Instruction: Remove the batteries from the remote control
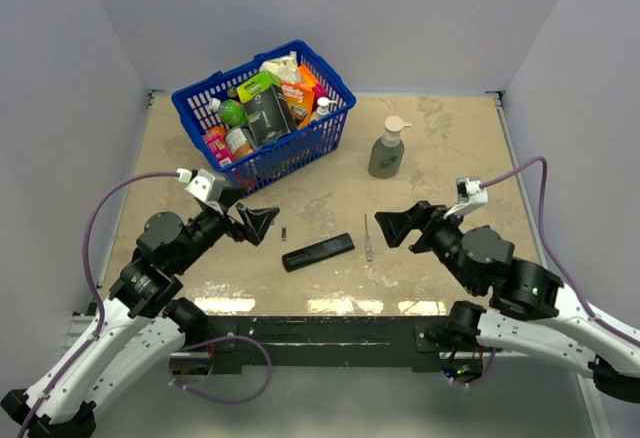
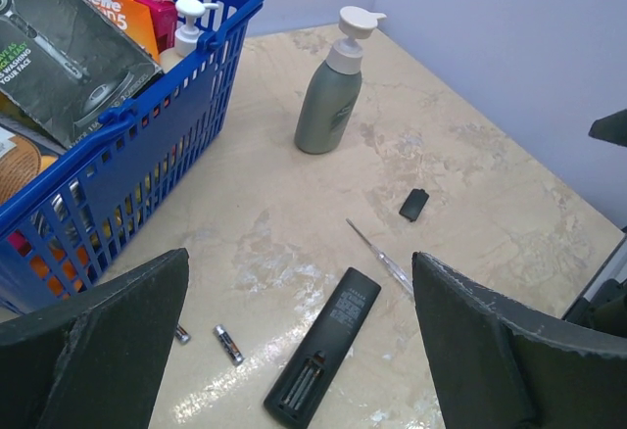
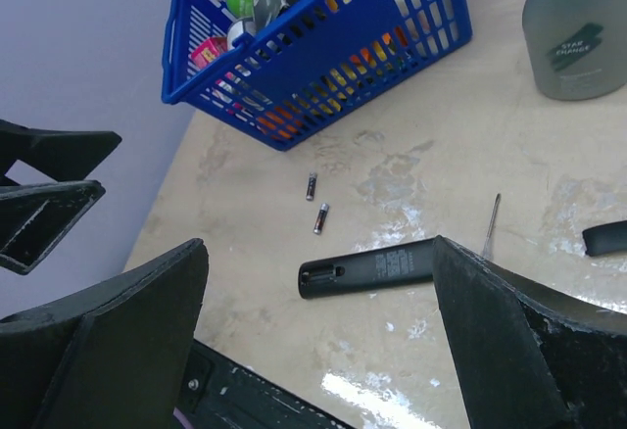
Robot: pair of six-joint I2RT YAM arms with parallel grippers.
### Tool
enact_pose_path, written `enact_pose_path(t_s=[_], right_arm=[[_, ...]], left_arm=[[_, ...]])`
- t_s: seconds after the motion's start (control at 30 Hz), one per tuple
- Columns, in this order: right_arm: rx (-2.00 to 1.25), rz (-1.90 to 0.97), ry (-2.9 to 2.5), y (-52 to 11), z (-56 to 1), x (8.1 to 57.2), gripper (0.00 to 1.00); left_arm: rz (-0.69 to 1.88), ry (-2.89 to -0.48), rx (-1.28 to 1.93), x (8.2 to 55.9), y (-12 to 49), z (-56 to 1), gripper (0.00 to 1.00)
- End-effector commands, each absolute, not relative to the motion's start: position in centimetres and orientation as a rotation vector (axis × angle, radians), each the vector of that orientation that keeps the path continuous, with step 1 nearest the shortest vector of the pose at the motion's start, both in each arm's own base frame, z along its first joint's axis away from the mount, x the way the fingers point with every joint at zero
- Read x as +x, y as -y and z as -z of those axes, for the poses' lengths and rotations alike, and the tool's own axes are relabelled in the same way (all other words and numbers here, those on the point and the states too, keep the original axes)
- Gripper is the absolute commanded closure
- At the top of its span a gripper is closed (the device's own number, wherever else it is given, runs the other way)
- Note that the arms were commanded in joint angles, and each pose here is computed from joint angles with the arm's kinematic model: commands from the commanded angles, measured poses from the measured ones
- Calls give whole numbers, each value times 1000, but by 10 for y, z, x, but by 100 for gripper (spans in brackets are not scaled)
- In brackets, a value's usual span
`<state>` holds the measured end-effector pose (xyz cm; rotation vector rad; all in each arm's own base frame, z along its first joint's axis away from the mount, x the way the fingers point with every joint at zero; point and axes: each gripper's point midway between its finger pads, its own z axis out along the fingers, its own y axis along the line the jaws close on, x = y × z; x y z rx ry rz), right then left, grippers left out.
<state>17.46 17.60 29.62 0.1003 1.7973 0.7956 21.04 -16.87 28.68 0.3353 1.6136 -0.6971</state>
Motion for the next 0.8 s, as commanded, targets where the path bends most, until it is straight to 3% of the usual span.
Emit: enact_pose_path(t_s=[0.0,0.77], right_arm=[[112,-784,-1720,-149,-321,170,2],[4,-745,-1720,-165,-327,174,1]], left_arm=[[684,-1577,352,214,170,-294,0],[668,-1595,350,218,170,-290,0]])
